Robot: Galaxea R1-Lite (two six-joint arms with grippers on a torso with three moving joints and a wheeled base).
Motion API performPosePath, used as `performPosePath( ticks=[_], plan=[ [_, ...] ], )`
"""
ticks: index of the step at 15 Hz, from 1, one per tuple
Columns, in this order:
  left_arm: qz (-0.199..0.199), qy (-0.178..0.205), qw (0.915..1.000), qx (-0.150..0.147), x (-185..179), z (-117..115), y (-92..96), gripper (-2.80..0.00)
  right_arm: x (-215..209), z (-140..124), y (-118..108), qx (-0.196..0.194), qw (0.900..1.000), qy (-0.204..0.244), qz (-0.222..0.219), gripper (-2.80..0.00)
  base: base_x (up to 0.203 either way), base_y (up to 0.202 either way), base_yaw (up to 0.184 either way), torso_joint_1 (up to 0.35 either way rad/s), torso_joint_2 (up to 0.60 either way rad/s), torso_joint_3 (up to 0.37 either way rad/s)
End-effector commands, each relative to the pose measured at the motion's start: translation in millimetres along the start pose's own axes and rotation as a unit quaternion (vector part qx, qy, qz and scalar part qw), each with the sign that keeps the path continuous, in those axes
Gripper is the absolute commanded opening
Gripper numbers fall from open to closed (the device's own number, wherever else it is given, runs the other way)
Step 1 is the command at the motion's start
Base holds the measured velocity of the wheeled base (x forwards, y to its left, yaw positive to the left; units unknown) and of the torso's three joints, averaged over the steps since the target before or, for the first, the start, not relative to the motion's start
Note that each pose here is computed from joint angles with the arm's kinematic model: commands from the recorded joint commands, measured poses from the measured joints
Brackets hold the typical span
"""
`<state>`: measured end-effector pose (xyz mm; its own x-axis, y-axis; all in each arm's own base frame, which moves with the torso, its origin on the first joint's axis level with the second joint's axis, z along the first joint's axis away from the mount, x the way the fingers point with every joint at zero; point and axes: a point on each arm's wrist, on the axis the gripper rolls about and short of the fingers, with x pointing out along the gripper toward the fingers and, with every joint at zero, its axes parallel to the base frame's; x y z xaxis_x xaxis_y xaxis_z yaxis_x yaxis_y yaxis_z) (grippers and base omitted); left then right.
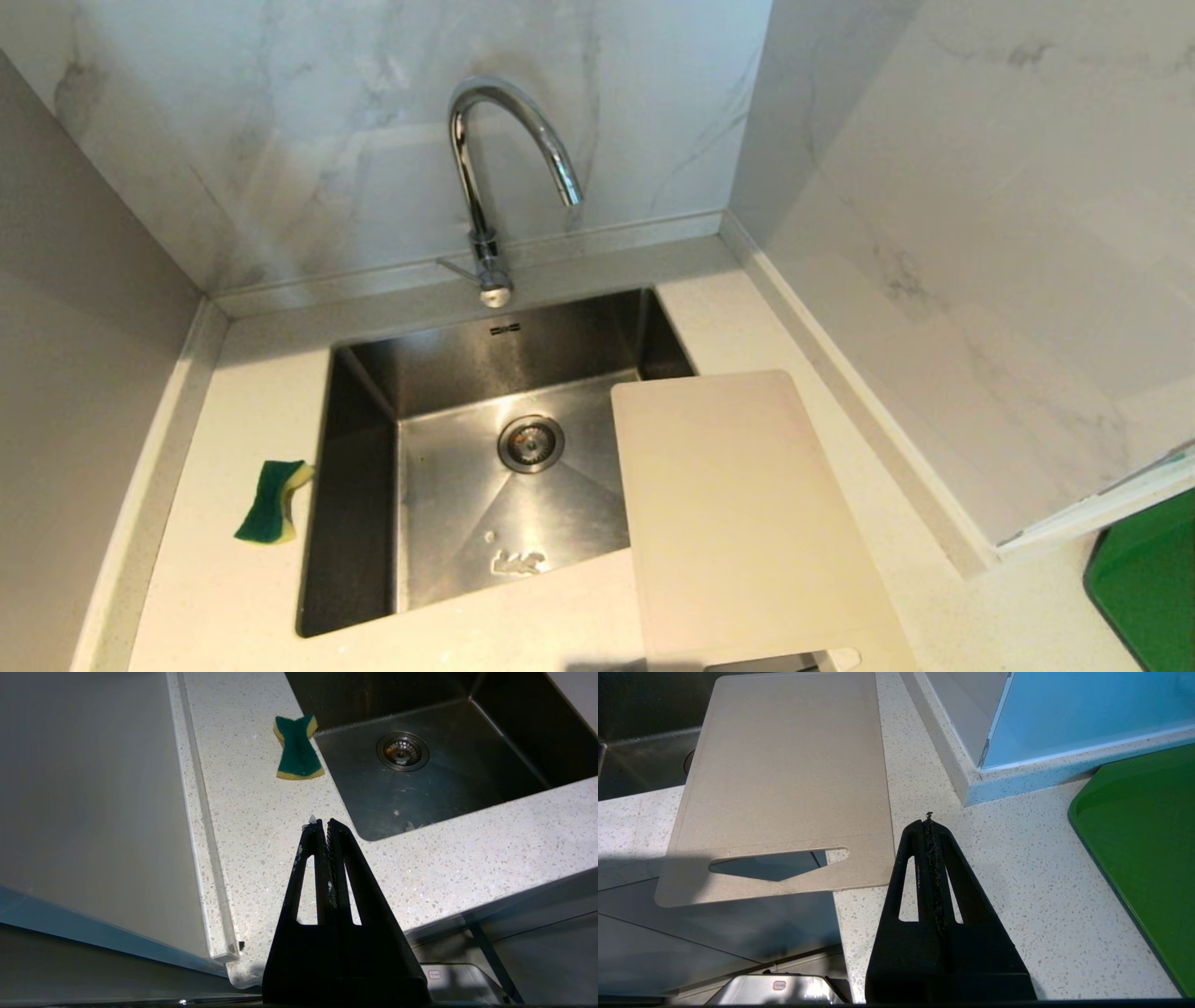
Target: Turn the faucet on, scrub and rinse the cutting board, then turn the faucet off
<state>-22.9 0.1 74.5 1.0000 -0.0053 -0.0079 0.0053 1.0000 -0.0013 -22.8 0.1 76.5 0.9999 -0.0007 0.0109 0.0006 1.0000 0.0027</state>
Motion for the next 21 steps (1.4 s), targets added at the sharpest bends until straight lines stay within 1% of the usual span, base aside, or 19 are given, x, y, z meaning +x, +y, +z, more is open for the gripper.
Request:
performPosePath(
  ticks=[1,21],
  plan=[
    [0.0,0.001,1.0,0.0,0.1,-0.4,0.0,-2.8,0.1,0.0,0.0,0.0,1.0,0.0,0.0,-2.8,0.0,0.0,0.0,0.0,0.0,0.0],
    [0.0,0.001,1.0,0.0,0.1,-0.4,0.0,-2.8,0.0,0.2,0.0,-0.003,1.0,-0.001,0.0,-2.8,0.0,0.0,0.0,0.0,0.0,0.0]
  ],
)
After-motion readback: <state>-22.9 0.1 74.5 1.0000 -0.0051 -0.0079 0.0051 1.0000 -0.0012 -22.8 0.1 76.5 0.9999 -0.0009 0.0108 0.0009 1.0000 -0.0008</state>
